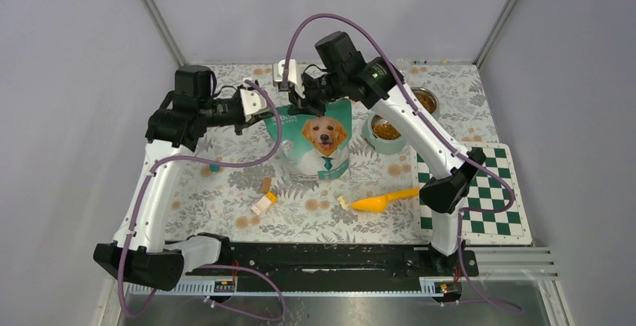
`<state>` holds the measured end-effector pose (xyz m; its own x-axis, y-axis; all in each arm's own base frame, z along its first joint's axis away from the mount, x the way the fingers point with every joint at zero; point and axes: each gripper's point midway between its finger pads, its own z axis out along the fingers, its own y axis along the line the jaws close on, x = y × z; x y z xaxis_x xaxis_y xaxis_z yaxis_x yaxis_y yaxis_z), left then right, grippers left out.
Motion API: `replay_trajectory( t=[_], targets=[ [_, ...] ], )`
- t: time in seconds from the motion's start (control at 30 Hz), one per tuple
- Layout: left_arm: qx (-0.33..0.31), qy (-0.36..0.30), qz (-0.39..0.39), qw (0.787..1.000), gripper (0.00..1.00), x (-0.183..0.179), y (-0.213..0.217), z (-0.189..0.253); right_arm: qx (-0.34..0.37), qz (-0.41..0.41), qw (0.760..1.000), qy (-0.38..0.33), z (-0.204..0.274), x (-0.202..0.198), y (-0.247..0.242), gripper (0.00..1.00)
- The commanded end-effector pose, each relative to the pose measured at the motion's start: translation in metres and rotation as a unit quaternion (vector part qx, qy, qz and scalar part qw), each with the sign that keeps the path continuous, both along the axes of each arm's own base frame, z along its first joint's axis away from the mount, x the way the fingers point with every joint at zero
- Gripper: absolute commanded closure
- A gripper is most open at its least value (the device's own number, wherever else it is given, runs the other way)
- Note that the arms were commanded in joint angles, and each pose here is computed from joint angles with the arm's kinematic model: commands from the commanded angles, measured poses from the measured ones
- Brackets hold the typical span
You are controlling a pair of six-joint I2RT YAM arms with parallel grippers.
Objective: Serve the pet food
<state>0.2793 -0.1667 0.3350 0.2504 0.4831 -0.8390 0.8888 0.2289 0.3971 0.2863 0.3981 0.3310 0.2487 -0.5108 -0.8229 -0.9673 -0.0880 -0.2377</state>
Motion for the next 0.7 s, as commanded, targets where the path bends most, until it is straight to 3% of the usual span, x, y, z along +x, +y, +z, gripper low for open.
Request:
replay_trajectory(
  t=[0.0,0.07,0.13,0.23,0.37,0.47,0.57,0.67],
  targets=[
    [-0.059,-0.098,-0.057,0.992,1.00,-0.018,-0.013,0.058,0.034,0.017,0.999,-0.008,0.017,-0.007,0.009,1.00],
    [-0.060,-0.098,-0.059,0.992,1.00,-0.019,-0.013,0.058,0.040,0.018,0.999,-0.004,0.021,-0.008,0.011,0.97],
    [-0.062,-0.097,-0.061,0.991,1.00,-0.019,-0.014,0.058,0.046,0.023,0.999,0.003,0.023,-0.010,0.013,0.86],
    [-0.064,-0.099,-0.060,0.991,1.00,-0.019,-0.013,0.059,0.053,0.035,0.998,0.020,0.022,-0.015,0.019,0.76],
    [-0.067,-0.100,-0.059,0.991,1.00,-0.018,-0.013,0.059,0.056,0.040,0.997,0.033,0.017,-0.016,0.024,0.75],
    [-0.066,-0.100,-0.056,0.991,1.00,-0.018,-0.012,0.058,0.068,0.040,0.996,0.036,0.018,-0.015,0.029,0.79],
    [-0.067,-0.101,-0.056,0.991,1.00,-0.019,-0.011,0.059,0.068,0.037,0.996,0.034,0.017,-0.013,0.029,0.99],
    [-0.068,-0.101,-0.054,0.991,1.00,-0.019,-0.009,0.058,0.068,0.035,0.997,0.032,0.019,-0.014,0.028,1.00]
  ],
)
